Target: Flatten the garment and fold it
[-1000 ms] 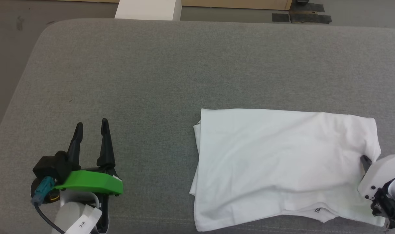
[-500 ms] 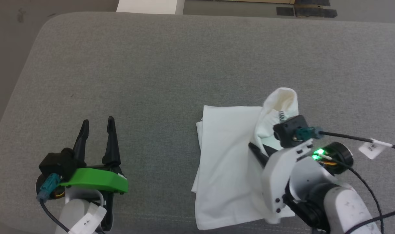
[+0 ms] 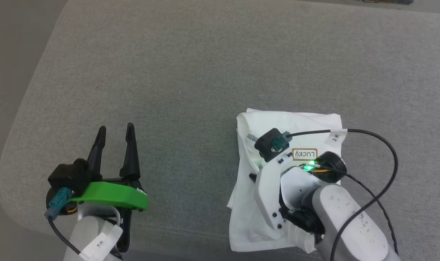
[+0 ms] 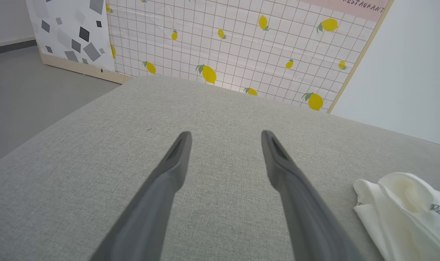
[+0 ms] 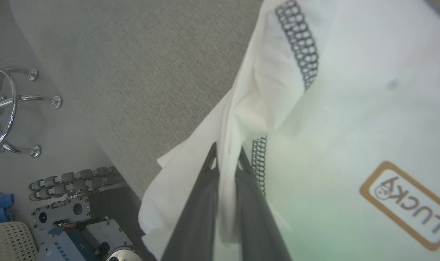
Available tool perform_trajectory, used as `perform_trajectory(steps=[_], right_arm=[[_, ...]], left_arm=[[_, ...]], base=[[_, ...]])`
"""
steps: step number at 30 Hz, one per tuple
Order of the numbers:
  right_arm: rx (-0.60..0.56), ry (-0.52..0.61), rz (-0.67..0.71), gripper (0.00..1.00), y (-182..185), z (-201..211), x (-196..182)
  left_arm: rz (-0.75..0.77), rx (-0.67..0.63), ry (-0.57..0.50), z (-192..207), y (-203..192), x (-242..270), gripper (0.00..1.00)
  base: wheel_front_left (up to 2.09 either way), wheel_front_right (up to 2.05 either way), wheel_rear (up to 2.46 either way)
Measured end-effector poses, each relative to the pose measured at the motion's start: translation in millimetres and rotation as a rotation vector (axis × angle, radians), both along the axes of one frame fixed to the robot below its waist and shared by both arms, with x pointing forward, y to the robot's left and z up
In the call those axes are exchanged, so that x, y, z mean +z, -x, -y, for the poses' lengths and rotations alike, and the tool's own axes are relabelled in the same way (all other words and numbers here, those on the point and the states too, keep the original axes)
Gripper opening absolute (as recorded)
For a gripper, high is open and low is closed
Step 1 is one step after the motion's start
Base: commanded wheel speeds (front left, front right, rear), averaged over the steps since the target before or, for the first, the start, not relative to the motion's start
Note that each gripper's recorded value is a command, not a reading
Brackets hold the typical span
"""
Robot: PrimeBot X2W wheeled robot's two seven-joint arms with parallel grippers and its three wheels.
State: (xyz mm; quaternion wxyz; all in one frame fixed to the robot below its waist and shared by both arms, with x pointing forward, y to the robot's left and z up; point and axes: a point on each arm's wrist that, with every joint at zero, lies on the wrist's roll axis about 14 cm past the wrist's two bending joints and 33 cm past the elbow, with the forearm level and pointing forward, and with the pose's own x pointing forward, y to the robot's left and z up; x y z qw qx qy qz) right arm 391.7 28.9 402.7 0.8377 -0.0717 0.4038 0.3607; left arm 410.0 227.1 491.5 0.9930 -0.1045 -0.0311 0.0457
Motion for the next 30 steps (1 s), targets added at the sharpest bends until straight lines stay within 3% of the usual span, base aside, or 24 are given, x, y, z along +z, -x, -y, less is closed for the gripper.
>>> perform_trajectory(steps=[1,2,3,8,13,16,20,23,25,30], right_arm=[[0.006,0.000,-0.012,0.32,1,-2,-3],[0.014,0.000,-0.028,0.88,2,-4,-7],[0.017,-0.001,-0.037,1.00,3,-5,-9],[0.008,-0.079,-0.007,1.00,0,-13,3],[-0.092,-0.365,0.231,1.00,-31,-17,80],[-0.180,-0.506,0.387,1.00,-45,0,126],[-0.374,-0.630,0.567,1.00,-56,56,165],[-0.554,-0.722,0.599,1.00,-55,106,169],[-0.662,-0.724,0.579,1.00,-51,135,155],[-0.892,-0.819,0.364,1.00,-34,175,101]], left_arm=[[-0.002,0.002,-0.001,-1,0,-1,1.00],[-0.006,0.005,-0.001,-2,1,-2,1.00],[-0.007,0.007,-0.001,-2,1,-2,1.00],[-0.004,0.005,0.001,-2,1,-1,1.00],[0.012,0.002,0.004,0,1,4,1.00],[0.023,-0.005,0.006,2,1,8,1.00],[0.037,-0.025,0.005,10,1,13,1.00],[0.049,-0.038,0.008,14,2,17,1.00],[0.055,-0.048,0.010,18,1,19,1.00],[0.071,-0.074,0.012,27,-2,24,1.00]], base=[[0.00,0.00,0.00],[0.00,0.00,0.00],[0.00,0.00,0.00],[0.00,0.00,0.00],[0.00,0.00,0.00],[0.00,0.00,0.00],[0.00,0.00,0.00],[0.00,0.00,0.00],[0.00,0.00,0.00],[0.00,0.00,0.00]])
